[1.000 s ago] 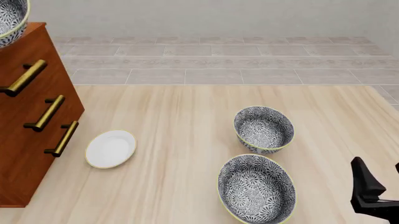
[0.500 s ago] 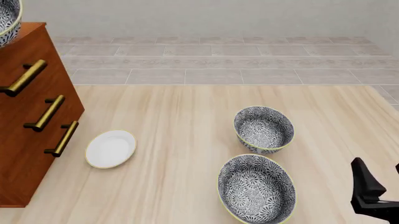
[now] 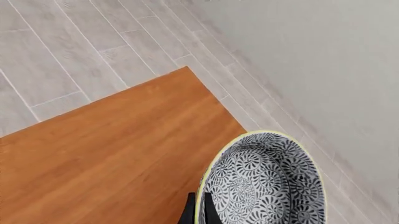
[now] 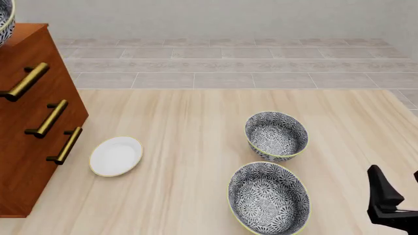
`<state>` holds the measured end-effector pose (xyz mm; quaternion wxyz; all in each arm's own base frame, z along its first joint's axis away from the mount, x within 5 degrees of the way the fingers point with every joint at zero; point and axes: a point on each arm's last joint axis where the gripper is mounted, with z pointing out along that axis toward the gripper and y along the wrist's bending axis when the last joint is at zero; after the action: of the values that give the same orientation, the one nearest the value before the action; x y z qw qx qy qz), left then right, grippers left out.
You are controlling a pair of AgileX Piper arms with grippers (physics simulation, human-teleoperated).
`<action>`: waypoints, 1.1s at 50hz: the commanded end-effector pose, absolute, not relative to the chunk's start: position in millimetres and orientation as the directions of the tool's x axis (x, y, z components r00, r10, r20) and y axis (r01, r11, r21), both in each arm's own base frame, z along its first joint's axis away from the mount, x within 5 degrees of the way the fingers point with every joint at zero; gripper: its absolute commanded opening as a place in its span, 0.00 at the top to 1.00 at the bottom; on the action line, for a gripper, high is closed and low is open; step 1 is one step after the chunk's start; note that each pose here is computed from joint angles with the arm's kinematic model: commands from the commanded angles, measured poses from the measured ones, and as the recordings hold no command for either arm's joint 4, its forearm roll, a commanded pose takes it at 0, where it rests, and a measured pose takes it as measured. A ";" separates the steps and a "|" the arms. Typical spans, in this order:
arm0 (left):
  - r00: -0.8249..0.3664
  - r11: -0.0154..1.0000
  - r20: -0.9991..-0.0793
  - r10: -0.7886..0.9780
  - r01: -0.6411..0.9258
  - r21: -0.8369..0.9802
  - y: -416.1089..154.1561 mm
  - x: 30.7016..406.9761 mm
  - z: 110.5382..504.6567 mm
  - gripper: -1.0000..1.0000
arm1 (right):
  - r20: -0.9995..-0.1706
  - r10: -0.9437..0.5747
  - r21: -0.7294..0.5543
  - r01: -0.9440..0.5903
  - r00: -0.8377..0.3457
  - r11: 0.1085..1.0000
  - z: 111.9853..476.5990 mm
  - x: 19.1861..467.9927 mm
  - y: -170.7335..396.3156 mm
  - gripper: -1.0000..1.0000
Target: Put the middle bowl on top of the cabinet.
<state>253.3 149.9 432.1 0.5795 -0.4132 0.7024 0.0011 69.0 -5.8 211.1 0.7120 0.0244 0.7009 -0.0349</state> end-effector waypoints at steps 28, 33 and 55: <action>0.022 0.588 -0.783 -0.622 -0.647 -0.485 177.5 261.4 409.1 1.00 | -1.000 -0.018 -0.016 0.083 0.015 0.996 211.1 69.2 -5.7 0.00; 0.026 0.569 -0.771 -0.636 -0.658 -0.492 181.3 262.0 405.5 1.00 | -1.000 -0.016 -0.015 0.082 0.013 0.997 210.7 68.2 -5.6 0.00; 0.034 0.557 -0.775 -0.631 -0.675 -0.483 189.0 258.0 404.1 1.00 | -1.000 -0.012 -0.011 0.081 0.012 0.997 210.1 66.7 -5.4 0.00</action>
<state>258.9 176.4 417.2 0.5642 -0.4636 0.6831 -0.0102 67.7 -5.5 210.4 0.7109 0.0243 0.7020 -0.0335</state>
